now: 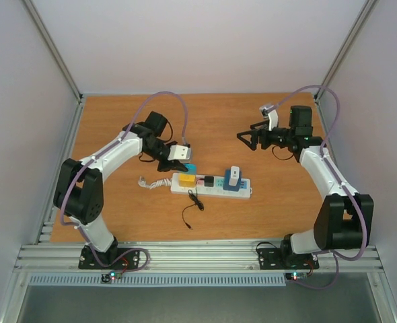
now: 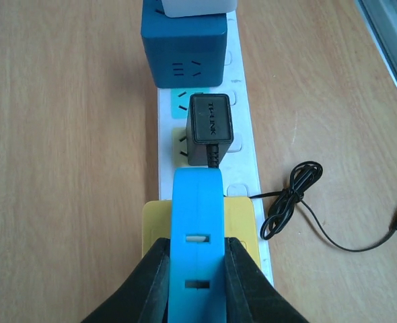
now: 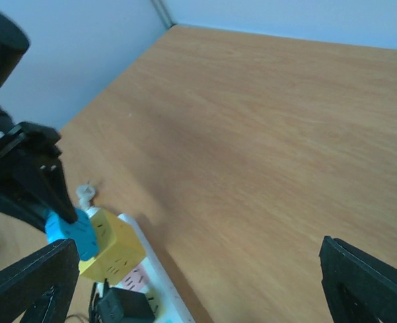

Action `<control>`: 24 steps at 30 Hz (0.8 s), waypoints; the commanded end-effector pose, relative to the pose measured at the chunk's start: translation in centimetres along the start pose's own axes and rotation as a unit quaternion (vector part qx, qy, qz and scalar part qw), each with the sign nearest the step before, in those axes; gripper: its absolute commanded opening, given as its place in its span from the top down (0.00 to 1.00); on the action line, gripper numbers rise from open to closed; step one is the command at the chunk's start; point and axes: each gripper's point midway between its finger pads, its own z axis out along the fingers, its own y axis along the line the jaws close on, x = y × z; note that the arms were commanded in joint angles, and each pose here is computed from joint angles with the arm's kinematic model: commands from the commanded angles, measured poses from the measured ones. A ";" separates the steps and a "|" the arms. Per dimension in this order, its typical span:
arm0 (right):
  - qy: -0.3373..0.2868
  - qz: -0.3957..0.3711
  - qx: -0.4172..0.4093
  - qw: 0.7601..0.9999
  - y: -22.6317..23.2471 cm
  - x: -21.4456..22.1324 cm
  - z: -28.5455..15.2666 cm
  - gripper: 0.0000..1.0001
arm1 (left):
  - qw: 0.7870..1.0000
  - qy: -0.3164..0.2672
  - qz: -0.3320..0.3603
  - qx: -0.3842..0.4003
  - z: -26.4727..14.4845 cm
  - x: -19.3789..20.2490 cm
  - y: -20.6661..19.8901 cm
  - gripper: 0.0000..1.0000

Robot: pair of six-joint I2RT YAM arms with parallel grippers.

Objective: Pull the plug off the socket

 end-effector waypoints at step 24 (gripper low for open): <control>0.060 -0.088 -0.102 0.989 13.6 4.0 5.8 0.02 | 0.994 -0.010 -0.107 -0.028 -0.5 1.1 -2.6 0.59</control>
